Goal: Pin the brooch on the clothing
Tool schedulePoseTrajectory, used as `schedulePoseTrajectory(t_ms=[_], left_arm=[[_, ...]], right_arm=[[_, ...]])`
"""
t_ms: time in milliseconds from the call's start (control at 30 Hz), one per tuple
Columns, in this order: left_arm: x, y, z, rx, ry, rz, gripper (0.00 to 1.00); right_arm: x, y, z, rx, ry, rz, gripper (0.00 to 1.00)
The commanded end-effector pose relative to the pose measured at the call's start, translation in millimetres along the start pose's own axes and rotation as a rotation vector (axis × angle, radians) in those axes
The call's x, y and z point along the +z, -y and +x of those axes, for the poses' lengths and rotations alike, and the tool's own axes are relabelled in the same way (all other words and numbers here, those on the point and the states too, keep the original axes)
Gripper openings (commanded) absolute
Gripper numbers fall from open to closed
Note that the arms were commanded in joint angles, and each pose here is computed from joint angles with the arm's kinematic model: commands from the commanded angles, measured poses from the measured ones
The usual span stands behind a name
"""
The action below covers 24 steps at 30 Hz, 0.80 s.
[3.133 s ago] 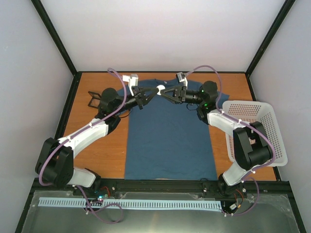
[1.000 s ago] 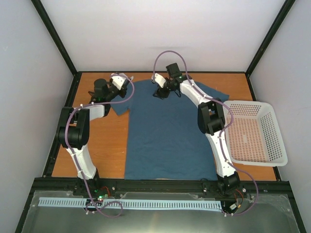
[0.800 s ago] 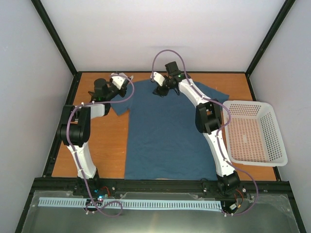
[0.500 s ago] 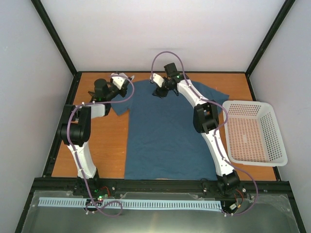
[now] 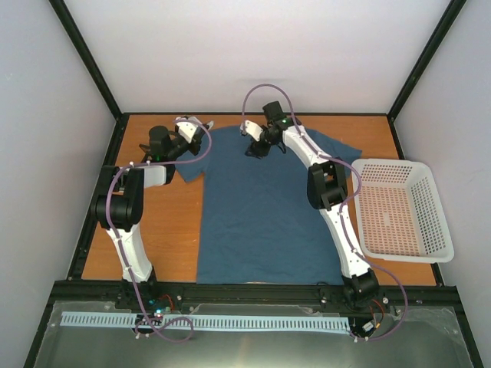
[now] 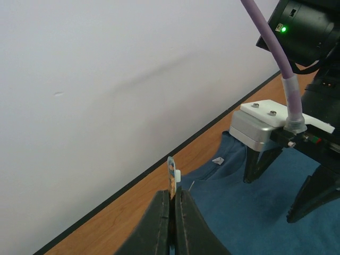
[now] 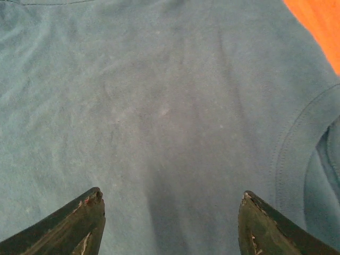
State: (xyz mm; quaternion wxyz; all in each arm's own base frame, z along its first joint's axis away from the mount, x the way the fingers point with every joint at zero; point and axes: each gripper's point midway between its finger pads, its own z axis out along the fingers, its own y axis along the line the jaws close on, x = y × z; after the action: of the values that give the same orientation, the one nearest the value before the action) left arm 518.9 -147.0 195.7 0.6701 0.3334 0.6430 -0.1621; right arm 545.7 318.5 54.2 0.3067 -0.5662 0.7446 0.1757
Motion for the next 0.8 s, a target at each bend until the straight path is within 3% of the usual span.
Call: schedulePoseTrajectory(t_ms=[0,367,767], left_arm=[[1.0,8.7,-17.3,0.020,0.057,0.048,0.01],[0.0,14.1,-20.1,0.022,0.061,0.062,0.01],[7.7,18.4,-7.2,0.008,0.037,0.104,0.00]], right_arm=[[11.0,-0.4,9.3,-0.038,-0.003,-0.024,0.66],[37.6,-16.7,20.9,-0.067,-0.068,-0.039,0.62],[37.0,-7.8,20.1,-0.039,-0.052,-0.020,0.14]])
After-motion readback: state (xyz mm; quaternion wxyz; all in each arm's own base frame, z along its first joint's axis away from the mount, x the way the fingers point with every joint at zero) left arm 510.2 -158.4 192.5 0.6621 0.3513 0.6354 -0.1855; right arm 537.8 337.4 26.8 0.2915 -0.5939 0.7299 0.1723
